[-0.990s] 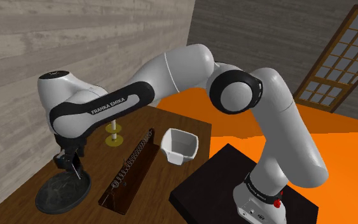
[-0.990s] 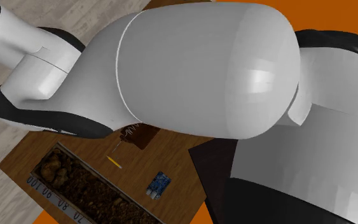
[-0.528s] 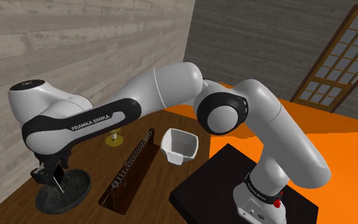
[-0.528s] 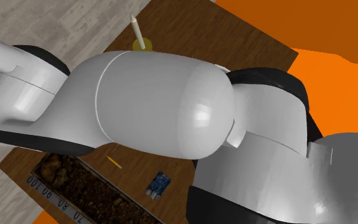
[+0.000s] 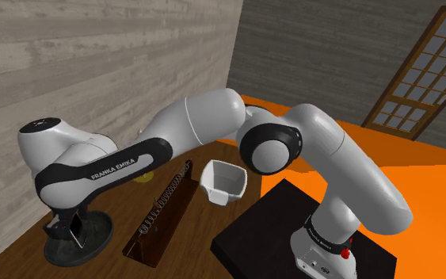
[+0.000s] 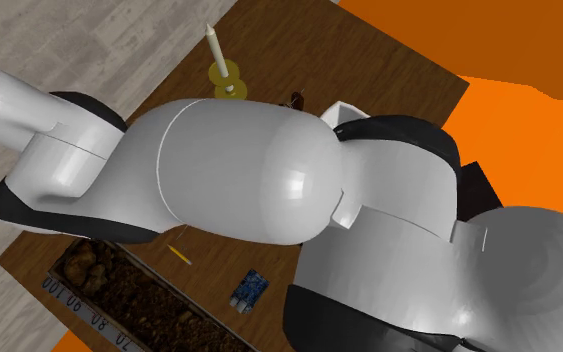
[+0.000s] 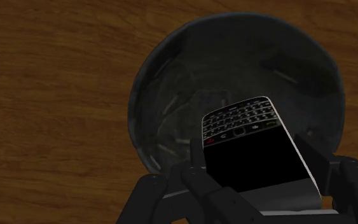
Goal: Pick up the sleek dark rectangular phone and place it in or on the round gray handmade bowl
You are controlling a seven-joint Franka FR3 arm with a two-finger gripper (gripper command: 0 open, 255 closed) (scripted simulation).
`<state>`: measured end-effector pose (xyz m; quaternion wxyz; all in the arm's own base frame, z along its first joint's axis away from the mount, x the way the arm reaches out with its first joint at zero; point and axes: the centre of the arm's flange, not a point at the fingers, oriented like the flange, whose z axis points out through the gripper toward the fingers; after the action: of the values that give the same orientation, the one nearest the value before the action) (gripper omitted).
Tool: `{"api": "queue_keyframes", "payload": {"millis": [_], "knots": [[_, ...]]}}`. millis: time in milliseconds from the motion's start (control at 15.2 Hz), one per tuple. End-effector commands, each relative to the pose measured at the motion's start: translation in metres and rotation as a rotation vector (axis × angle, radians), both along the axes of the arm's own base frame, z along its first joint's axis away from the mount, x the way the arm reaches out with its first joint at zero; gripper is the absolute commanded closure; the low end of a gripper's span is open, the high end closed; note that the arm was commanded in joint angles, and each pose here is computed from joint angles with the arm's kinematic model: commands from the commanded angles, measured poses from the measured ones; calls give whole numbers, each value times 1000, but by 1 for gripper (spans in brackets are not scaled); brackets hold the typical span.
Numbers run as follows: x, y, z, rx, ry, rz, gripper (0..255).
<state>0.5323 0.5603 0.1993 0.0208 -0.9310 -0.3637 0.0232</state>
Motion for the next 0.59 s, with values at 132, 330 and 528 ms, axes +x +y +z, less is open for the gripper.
{"api": "queue_keyframes", "payload": {"millis": [132,330,528], "knots": [[1,0,-17,0,0,0,255],[1,0,-17,0,0,0,255],[1,0,-17,0,0,0,255]]}}
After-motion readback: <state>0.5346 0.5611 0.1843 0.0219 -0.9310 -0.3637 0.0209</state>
